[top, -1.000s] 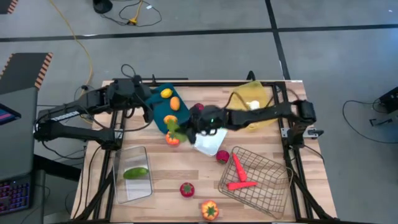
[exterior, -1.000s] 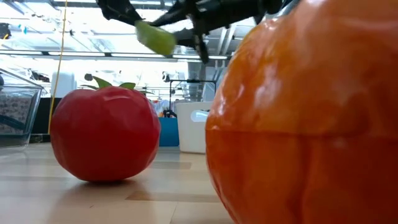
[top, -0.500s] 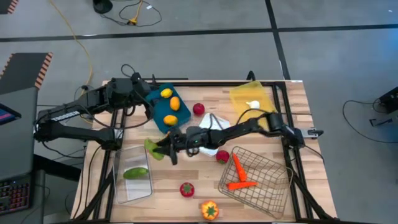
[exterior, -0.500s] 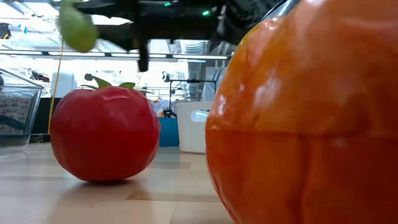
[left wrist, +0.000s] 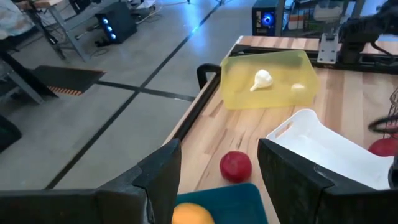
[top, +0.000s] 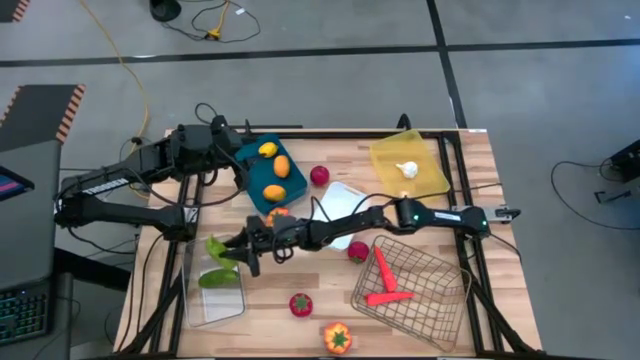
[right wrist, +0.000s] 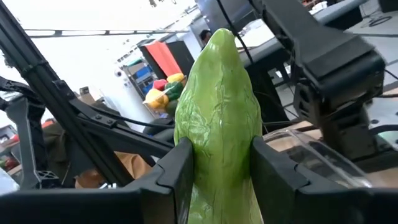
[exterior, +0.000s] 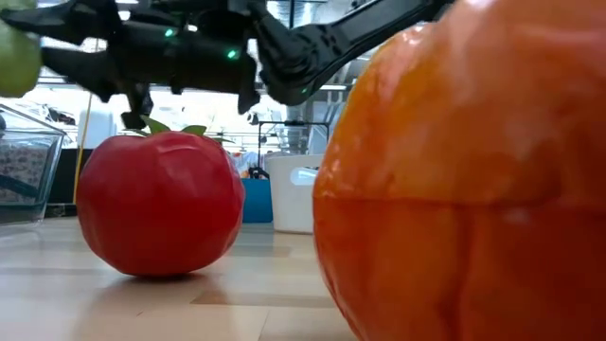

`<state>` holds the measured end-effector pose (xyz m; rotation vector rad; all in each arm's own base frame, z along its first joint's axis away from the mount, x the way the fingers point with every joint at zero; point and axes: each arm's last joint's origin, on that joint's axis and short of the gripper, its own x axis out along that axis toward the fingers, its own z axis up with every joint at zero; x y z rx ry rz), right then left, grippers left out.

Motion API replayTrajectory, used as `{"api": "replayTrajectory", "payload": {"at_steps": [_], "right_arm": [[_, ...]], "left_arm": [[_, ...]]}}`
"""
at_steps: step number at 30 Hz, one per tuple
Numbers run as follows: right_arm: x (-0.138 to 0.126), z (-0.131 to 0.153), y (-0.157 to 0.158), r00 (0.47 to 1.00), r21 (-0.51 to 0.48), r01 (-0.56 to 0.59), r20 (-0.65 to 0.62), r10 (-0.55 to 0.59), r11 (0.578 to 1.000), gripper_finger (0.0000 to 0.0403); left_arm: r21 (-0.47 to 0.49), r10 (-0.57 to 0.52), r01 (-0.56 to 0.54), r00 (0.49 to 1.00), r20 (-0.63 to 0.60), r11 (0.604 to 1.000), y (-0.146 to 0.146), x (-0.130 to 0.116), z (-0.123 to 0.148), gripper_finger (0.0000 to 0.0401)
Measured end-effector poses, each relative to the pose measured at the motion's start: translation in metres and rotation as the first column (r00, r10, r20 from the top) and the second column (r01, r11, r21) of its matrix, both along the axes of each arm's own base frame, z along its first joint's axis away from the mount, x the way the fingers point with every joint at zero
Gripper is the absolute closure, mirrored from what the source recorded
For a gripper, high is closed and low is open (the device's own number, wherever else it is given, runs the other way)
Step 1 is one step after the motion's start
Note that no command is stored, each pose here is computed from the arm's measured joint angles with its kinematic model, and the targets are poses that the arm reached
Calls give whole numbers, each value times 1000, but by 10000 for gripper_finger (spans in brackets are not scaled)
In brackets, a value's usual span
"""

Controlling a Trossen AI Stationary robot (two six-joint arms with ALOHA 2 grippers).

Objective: Sort produce into baskets
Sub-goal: Put the green cucumber into the transparent bin, then put the bottom red tomato into the white bin

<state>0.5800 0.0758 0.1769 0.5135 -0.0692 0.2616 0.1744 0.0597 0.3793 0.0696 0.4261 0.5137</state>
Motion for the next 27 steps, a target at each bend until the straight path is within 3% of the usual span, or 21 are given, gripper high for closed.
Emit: {"api": "replayTrajectory", "payload": {"at_steps": [16,23,27], "right_arm": [[5,-8,2,999,-6,-5,-49,4,1000,148],[6,-9,-5,997,9,-1,-71,2,1000,139],[7,-9,-18,991,75,-92,-87,99,993,138]], "left_arm": [[-1,-2,2,1000,-2,1000,0,0,0,201],[-1,-2,2,1000,-2,1000,0,0,0,200],[-3,-1,1,1000,-10,1000,0,0,-1,200]]}}
